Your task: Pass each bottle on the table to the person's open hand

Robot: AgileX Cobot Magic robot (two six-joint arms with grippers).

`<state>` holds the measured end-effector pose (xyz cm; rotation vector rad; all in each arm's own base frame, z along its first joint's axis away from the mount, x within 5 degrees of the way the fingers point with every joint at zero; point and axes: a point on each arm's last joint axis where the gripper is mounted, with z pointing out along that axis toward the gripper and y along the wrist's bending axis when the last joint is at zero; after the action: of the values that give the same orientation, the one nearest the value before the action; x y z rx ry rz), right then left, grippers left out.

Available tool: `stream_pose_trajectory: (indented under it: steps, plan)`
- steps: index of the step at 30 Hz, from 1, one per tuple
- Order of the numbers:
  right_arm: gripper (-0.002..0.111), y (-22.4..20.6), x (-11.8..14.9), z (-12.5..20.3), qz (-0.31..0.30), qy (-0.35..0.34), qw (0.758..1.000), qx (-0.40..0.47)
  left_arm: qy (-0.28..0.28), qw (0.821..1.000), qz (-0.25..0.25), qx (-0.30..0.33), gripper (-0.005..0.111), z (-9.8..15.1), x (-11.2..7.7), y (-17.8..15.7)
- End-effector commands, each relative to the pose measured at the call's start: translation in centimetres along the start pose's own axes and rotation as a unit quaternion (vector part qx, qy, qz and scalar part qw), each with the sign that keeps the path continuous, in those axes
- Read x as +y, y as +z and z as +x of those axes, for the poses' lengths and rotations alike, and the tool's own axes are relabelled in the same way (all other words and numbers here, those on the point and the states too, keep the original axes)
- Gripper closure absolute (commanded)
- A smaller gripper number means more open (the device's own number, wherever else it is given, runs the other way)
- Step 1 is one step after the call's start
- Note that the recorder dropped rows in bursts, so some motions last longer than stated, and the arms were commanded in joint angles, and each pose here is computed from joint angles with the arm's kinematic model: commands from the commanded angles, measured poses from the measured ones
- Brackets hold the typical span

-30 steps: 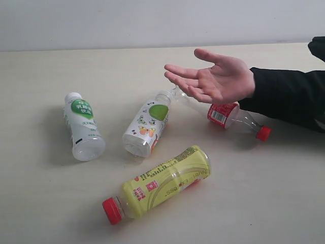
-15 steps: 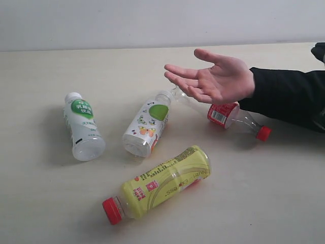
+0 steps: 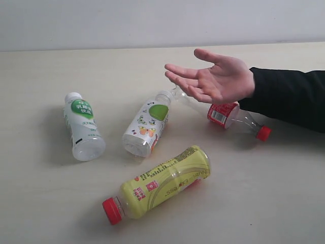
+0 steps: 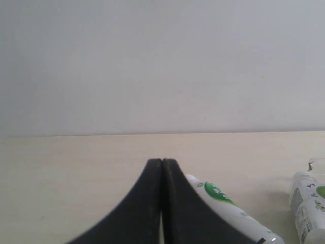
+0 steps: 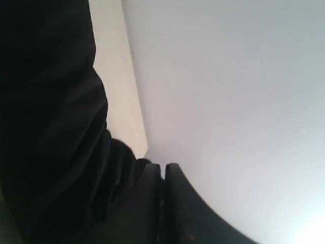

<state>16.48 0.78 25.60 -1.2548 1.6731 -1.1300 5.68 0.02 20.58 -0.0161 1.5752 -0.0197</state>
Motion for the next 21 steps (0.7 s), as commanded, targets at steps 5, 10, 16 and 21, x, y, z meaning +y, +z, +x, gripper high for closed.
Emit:
stream_pose_trajectory:
  steps: [5,10,16,21]
  plan:
    - [0.108,-1.7,1.9,-0.8,-0.164,0.094,0.980,0.066,-0.003,1.000,-0.001,-0.006,0.107,0.0,0.0,0.0]
    - [0.108,-3.9,0.5,-3.4,-0.314,0.200,0.928,0.016,-0.003,1.000,-0.001,-0.006,0.107,0.0,0.0,0.0]
    - [0.108,-6.1,0.4,-7.6,-0.546,0.211,0.809,-0.046,-0.003,1.000,-0.001,-0.006,0.107,0.0,0.0,0.0]
    - [0.108,-4.3,2.2,-10.0,-0.653,0.182,0.735,0.028,-0.003,1.000,-0.001,-0.006,0.107,0.0,0.0,0.0]
